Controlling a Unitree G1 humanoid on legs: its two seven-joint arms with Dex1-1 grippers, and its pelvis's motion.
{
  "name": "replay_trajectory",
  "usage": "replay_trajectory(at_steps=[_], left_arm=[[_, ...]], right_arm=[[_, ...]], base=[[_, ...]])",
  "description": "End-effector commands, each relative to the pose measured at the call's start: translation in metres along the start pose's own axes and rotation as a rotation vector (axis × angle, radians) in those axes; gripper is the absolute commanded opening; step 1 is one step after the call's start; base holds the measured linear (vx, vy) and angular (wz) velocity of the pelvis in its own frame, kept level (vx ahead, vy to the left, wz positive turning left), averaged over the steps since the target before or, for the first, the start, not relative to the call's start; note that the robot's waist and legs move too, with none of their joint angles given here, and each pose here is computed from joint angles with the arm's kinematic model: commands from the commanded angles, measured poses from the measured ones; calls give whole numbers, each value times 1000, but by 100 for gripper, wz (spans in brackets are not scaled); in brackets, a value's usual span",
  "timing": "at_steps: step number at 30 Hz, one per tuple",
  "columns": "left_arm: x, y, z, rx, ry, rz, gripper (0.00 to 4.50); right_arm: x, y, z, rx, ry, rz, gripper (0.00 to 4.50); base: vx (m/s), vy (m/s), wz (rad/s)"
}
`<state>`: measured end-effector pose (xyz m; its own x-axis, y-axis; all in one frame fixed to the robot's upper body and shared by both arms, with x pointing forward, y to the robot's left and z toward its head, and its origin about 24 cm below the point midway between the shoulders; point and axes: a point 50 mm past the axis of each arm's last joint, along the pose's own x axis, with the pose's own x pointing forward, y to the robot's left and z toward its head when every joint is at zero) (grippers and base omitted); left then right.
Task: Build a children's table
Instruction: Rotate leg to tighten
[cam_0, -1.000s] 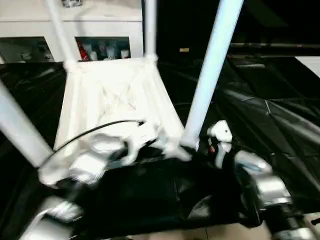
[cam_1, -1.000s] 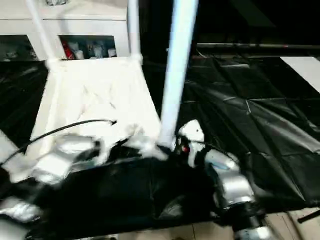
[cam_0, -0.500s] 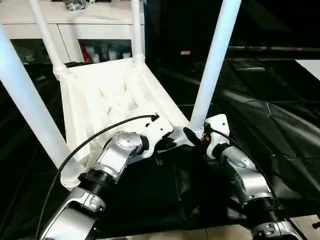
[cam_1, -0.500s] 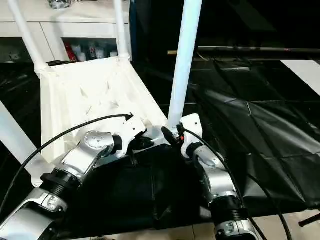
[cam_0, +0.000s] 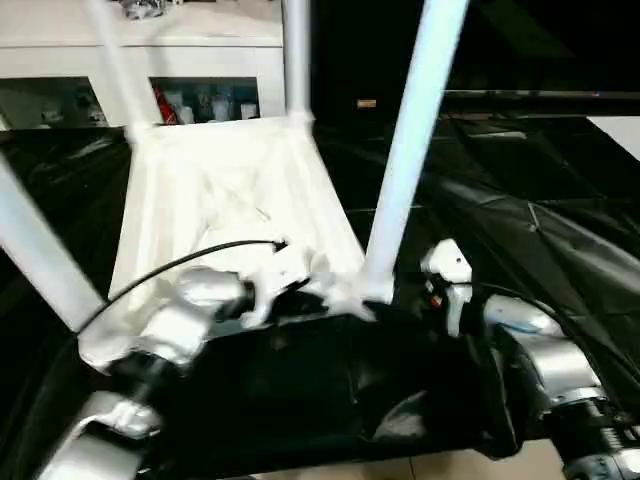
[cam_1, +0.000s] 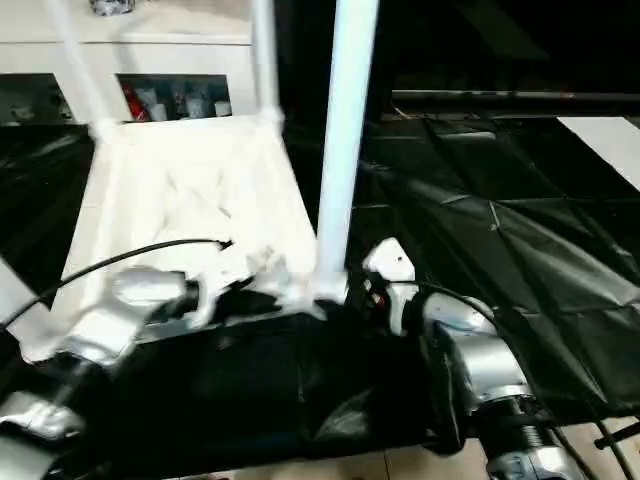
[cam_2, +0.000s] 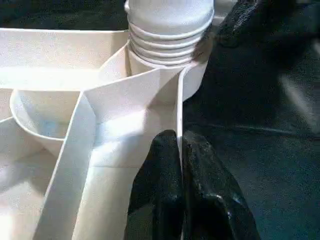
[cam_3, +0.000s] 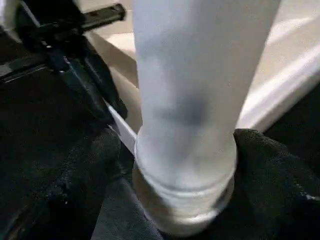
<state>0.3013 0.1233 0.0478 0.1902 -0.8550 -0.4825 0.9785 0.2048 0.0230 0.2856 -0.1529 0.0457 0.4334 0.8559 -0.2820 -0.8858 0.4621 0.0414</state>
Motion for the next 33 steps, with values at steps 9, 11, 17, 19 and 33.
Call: replay_trajectory(at_steps=[9, 11, 17, 19, 33], left_arm=[[-4, -10, 1, -29, -99, -83, 0], [-4, -10, 0, -30, -97, -84, 0], [-2, -7, -1, -31, -83, -42, 0], [0, -4, -1, -32, -77, -7, 0], [71, 6, 27, -86, -81, 268, 0]], right_arm=[[1, 1, 2, -40, 27, 73, 321], [1, -1, 2, -41, 26, 65, 303], [0, -4, 0, -32, 23, 15, 272], [0, -5, -2, -27, 20, -17, 272], [56, -4, -17, 249, -41, -623, 269]], base=[[0, 0, 0], [0, 0, 0], [0, 0, 0], [0, 0, 0], [0, 0, 0]])
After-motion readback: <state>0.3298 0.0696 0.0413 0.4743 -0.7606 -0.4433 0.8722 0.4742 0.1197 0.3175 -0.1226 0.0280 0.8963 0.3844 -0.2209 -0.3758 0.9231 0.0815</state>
